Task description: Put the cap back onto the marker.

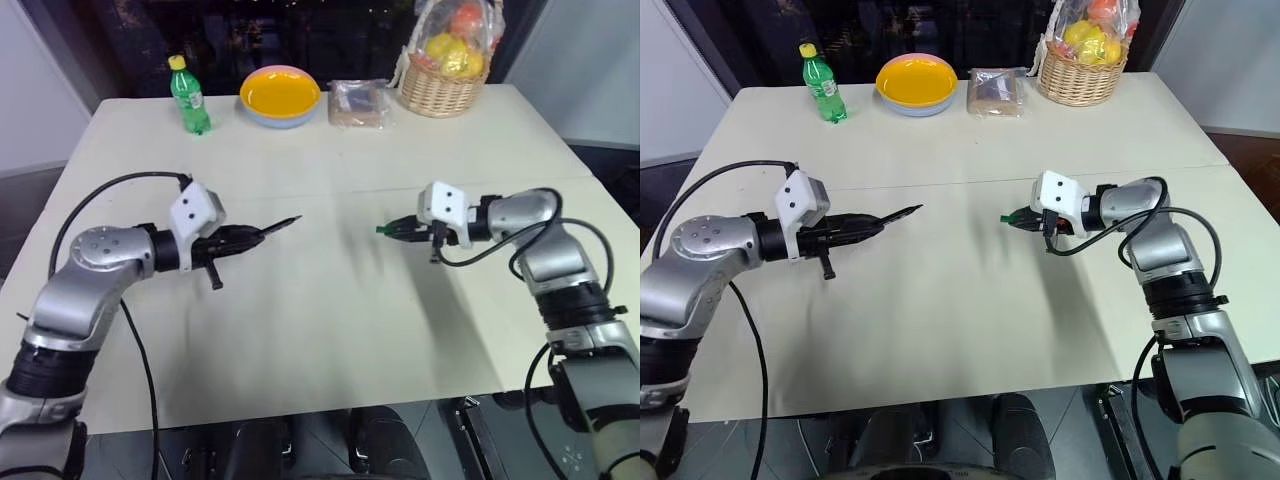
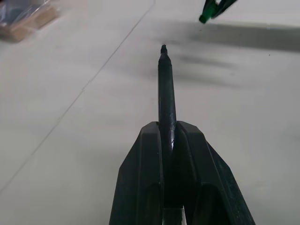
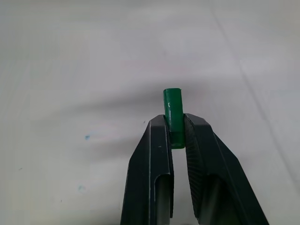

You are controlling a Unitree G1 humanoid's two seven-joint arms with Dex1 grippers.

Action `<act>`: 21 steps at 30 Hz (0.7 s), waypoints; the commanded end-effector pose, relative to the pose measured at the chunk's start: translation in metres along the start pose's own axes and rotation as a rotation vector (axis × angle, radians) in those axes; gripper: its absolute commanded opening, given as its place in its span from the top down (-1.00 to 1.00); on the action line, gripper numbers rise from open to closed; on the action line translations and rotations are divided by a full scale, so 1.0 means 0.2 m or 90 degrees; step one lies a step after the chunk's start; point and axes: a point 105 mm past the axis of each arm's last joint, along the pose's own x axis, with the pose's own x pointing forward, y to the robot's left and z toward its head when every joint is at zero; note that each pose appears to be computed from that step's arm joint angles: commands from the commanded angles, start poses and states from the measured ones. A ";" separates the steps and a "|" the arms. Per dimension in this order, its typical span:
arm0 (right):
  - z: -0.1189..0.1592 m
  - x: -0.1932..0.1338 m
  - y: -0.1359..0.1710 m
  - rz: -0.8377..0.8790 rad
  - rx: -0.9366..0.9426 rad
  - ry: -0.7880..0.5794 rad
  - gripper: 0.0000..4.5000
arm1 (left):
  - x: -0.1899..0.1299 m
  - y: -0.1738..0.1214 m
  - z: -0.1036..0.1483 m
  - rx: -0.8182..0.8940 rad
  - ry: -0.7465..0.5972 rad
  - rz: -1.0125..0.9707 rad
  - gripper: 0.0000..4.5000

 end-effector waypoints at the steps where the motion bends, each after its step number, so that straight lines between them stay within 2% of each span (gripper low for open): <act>1: 0.15 -0.08 -0.02 -0.001 -0.048 -0.027 0.98 | 0.04 0.02 0.03 0.075 -0.003 -0.038 1.00; 9: 0.27 -0.09 0.00 0.009 -0.082 -0.038 0.98 | 0.15 0.01 0.08 0.143 -0.020 -0.114 1.00; 21: 0.31 -0.04 0.02 0.031 -0.093 -0.055 0.98 | 0.23 -0.03 0.17 0.177 -0.049 -0.145 1.00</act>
